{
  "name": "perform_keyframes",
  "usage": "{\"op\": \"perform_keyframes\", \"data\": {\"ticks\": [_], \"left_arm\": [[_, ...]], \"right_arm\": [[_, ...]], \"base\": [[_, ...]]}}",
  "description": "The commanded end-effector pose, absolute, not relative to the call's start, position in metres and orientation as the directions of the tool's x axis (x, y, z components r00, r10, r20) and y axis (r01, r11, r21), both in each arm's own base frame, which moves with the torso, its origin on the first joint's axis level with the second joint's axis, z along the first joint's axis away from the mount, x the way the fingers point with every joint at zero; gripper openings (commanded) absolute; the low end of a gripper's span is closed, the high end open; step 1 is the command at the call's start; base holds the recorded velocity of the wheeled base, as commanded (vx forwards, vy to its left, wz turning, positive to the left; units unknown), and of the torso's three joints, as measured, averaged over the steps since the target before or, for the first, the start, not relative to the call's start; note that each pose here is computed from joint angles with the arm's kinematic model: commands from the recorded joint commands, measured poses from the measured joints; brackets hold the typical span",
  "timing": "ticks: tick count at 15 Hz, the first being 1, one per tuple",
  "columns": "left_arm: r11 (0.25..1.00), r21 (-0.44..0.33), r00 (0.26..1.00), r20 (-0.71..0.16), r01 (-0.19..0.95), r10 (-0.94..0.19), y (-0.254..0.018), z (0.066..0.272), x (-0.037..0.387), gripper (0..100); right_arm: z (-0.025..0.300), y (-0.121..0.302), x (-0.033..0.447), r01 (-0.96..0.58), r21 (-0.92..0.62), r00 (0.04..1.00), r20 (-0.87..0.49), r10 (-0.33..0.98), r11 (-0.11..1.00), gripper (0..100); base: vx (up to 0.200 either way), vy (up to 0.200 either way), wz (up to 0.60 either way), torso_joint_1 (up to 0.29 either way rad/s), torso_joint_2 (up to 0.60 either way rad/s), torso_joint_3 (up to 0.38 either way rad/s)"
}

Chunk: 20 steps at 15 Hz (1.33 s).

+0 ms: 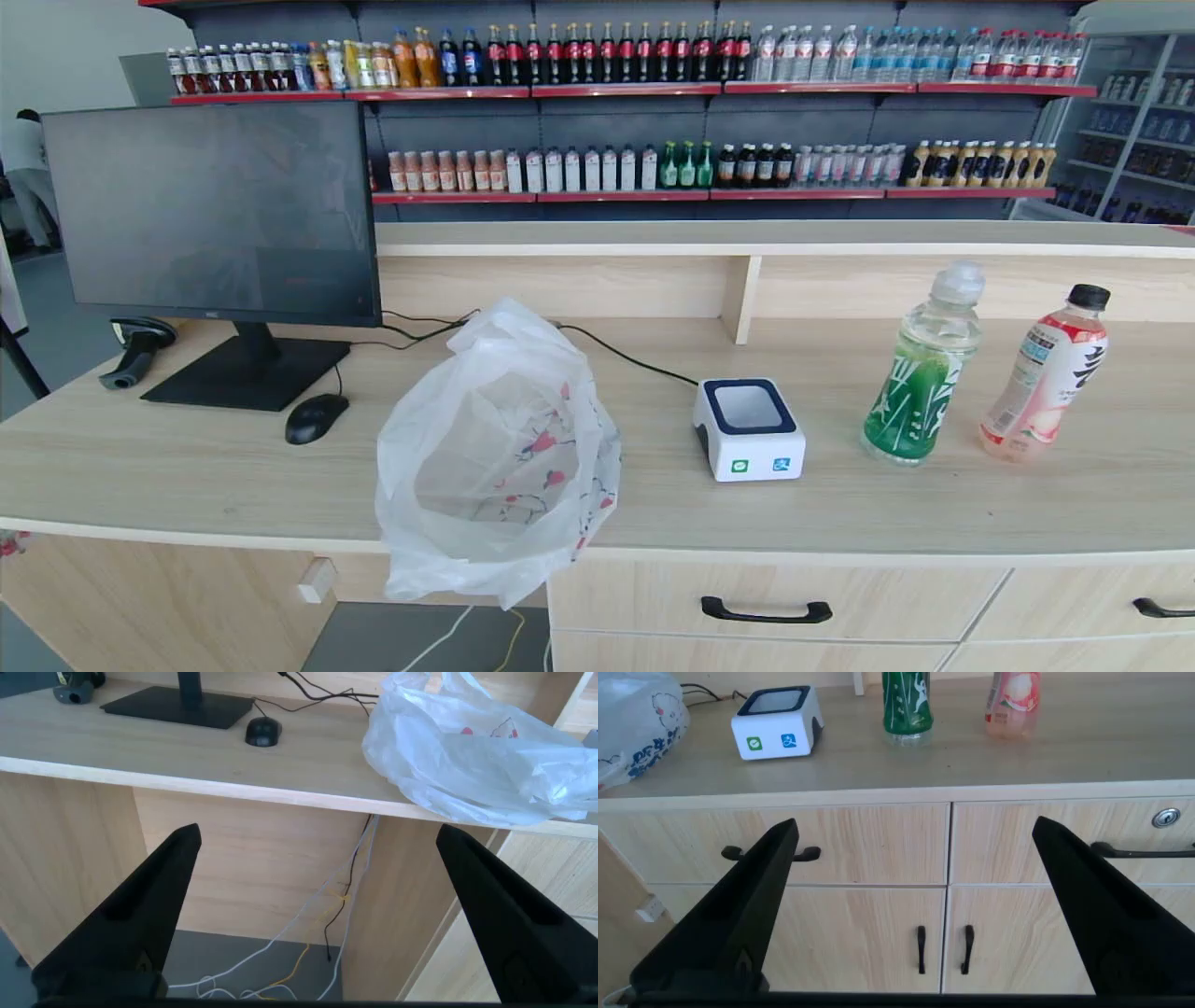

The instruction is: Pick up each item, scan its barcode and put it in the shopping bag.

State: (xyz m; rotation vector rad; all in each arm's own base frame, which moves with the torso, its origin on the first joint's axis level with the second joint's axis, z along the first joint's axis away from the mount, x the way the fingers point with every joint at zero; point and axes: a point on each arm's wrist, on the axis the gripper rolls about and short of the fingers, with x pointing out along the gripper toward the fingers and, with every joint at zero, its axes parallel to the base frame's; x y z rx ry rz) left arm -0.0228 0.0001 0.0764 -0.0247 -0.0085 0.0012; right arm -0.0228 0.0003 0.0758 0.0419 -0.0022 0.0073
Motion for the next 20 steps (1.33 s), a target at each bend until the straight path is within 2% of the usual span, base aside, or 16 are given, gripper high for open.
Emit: {"op": "perform_keyframes", "data": {"ticks": [1, 9, 10, 13, 14, 15, 17, 20], "left_arm": [[1.000, -0.026, 1.000, 0.009, -0.001, 0.002, 0.000, 0.076, -0.023, 100], [1.000, -0.025, 1.000, 0.009, -0.003, 0.003, 0.000, 0.076, -0.023, 100], [1.000, -0.025, 1.000, 0.009, -0.001, 0.002, 0.000, 0.076, -0.023, 100], [1.000, -0.025, 1.000, 0.009, -0.001, 0.002, 0.000, 0.076, -0.023, 100], [1.000, -0.025, 1.000, 0.009, -0.001, 0.002, 0.000, 0.076, -0.023, 100], [1.000, -0.025, 1.000, 0.009, -0.001, 0.002, 0.000, 0.076, -0.023, 100], [1.000, -0.025, 1.000, 0.009, -0.001, 0.002, 0.000, 0.076, -0.023, 100], [1.000, -0.025, 1.000, 0.009, -0.001, 0.002, 0.000, 0.076, -0.023, 100]], "right_arm": [[0.076, 0.000, -0.023, -0.008, 0.043, 1.000, 0.003, 0.008, 0.999, 100], [0.077, 0.001, -0.023, -0.052, -0.010, 0.999, 0.014, 0.052, 0.999, 100], [0.097, 0.002, -0.027, -0.064, -0.013, 0.996, 0.055, 0.064, 0.998, 100], [0.153, 0.001, -0.013, -0.090, 0.002, 0.996, 0.015, 0.090, 0.996, 100], [0.161, 0.002, -0.009, -0.092, 0.013, 0.996, 0.006, 0.092, 0.996, 100], [0.188, 0.002, 0.012, -0.086, 0.089, 0.995, -0.041, 0.090, 0.992, 100], [0.214, 0.002, 0.043, -0.078, 0.132, 0.994, -0.067, 0.087, 0.988, 100], [0.238, 0.000, 0.118, -0.054, 0.112, 0.998, 0.017, 0.052, 0.992, 100]], "base": [[0.000, 0.000, 0.00, 0.000, 0.00, 0.000], [0.000, 0.000, 0.00, 0.000, 0.00, 0.000], [0.000, 0.000, 0.00, 0.000, 0.00, 0.000], [0.000, 0.000, 0.00, 0.000, 0.00, 0.000], [0.000, 0.000, 0.00, 0.000, 0.00, 0.000], [0.000, 0.000, 0.00, 0.000, 0.00, 0.000], [0.000, 0.000, 0.00, 0.000, 0.00, 0.000], [0.000, 0.000, 0.00, 0.000, 0.00, 0.000]]}}
